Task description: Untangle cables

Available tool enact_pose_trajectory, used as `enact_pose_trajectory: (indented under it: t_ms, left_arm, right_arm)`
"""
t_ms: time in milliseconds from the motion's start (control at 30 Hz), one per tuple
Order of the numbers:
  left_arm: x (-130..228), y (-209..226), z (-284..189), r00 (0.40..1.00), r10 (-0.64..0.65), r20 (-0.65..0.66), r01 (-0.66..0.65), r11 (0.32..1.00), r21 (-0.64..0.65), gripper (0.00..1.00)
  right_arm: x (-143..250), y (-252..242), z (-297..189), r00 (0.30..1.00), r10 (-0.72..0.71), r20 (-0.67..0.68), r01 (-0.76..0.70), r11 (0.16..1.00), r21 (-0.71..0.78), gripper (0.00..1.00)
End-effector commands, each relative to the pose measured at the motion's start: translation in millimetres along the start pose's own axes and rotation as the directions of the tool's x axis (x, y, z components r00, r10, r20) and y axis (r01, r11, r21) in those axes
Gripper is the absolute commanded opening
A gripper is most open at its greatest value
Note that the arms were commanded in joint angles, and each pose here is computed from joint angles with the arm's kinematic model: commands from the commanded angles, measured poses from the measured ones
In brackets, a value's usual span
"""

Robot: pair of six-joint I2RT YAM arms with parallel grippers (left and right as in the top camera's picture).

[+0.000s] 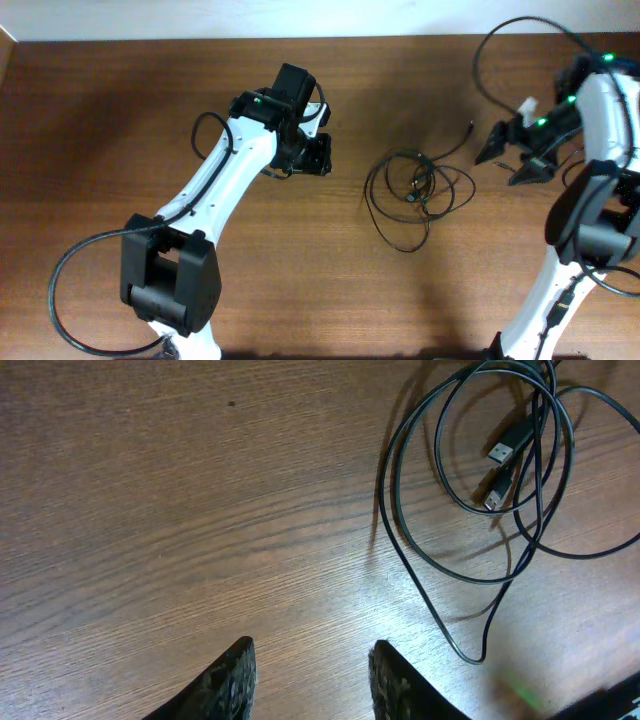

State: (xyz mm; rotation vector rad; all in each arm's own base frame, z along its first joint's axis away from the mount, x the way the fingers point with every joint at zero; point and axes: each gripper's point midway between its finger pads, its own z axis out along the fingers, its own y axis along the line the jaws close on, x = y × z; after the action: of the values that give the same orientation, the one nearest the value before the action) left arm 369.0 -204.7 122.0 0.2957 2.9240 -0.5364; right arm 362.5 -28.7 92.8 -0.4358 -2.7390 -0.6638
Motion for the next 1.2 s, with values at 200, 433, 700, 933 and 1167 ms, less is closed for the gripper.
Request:
enact_pose_trajectory:
  t_ms: [200,433,700,933,1167]
  left_arm:
    - [3,-6,8,0.999,0.031,-0.014,-0.031,1.000,-0.004,0.41]
    - [-4,-15,33,1.000,-0.030,-0.003,0.030,0.999,-0.017,0.48]
    - [-7,-45,76,0.999,0.007,-0.034,-0.003,0.995,0.103,0.50]
    - [19,-67,112,0.993,0.034,-0.115,-0.023,0.996,0.090,0.49]
    - [11,-72,84,0.996,0.059,-0.066,-0.053,0.994,0.100,0.23]
  right_arm:
    - [19,21,81,0.987,-0.105,-0.126,0.109,0.994,0.025,0.04]
    - [51,109,53,0.920,-0.393,-0.005,0.389,0.913,-0.120,0.04]
    - [137,168,-91,0.706,-0.538,0.460,0.605,0.796,0.002,0.04]
    - [175,210,-182,0.287,-0.576,0.765,0.733,0.646,0.211,0.04]
    - [225,252,-232,0.011,-0.509,0.861,0.850,0.458,0.260,0.04]
